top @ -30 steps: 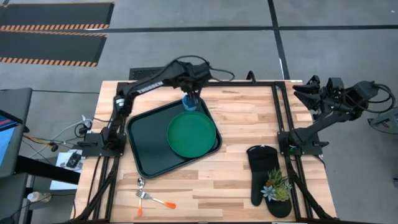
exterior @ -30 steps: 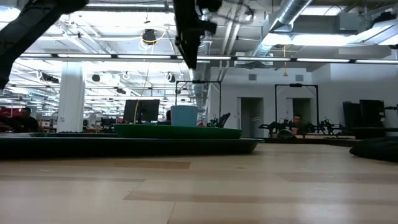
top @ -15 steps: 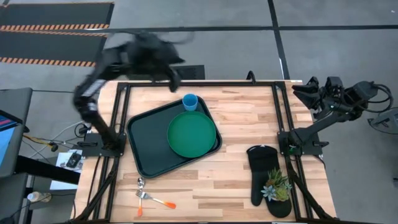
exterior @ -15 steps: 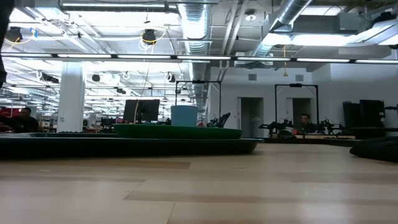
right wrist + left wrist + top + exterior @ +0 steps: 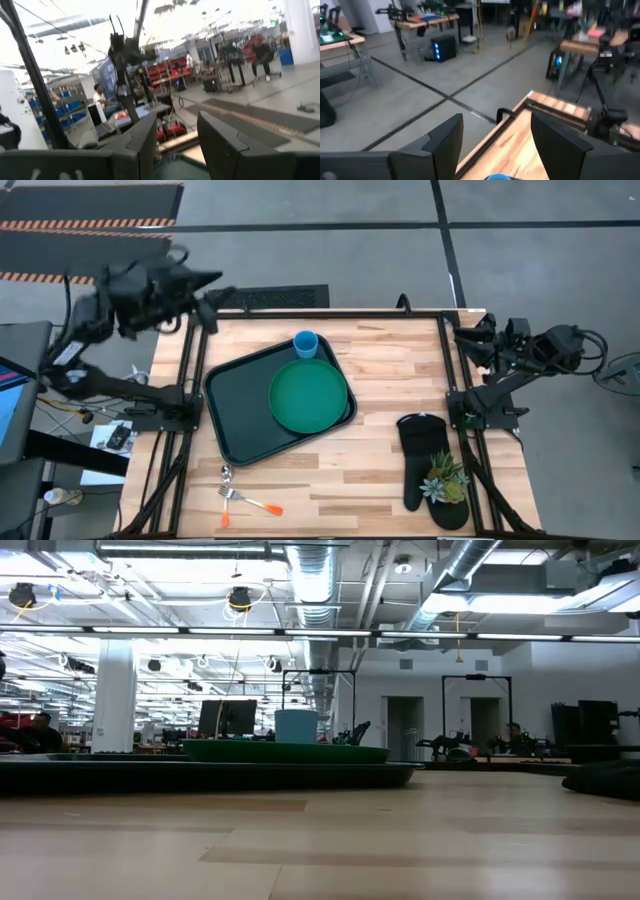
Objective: Pick and place plate/cup/fork/spoon on tray
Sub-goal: Put the orange fork on the black tray to the left of the green plate
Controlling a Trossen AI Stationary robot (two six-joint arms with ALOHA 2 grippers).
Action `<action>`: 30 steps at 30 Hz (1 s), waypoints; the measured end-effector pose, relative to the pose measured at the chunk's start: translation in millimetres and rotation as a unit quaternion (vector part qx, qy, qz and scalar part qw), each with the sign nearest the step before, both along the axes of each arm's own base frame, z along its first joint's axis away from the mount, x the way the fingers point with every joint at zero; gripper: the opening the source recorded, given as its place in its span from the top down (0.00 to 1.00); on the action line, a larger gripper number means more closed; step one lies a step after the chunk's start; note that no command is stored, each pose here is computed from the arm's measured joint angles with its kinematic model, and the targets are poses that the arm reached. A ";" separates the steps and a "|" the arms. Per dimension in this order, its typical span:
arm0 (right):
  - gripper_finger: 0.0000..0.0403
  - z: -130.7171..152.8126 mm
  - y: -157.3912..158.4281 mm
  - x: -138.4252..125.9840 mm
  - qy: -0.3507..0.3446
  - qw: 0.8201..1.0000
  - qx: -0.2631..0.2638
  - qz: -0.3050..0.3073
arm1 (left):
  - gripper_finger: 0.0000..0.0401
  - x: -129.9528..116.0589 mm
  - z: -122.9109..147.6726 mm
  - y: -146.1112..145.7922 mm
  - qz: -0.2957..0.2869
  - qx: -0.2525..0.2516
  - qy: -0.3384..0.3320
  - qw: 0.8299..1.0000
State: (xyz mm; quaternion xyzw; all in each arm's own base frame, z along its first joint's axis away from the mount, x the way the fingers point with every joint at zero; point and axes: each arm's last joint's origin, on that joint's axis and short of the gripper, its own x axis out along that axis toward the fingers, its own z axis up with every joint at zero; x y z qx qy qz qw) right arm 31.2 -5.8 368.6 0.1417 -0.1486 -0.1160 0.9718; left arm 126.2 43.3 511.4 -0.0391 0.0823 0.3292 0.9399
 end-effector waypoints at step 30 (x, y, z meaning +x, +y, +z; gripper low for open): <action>0.59 -66.6 18.4 43.9 -0.114 0.993 0.012 0.013 | 0.45 -48.4 -204.0 -12.1 0.002 -0.102 -0.299 0.949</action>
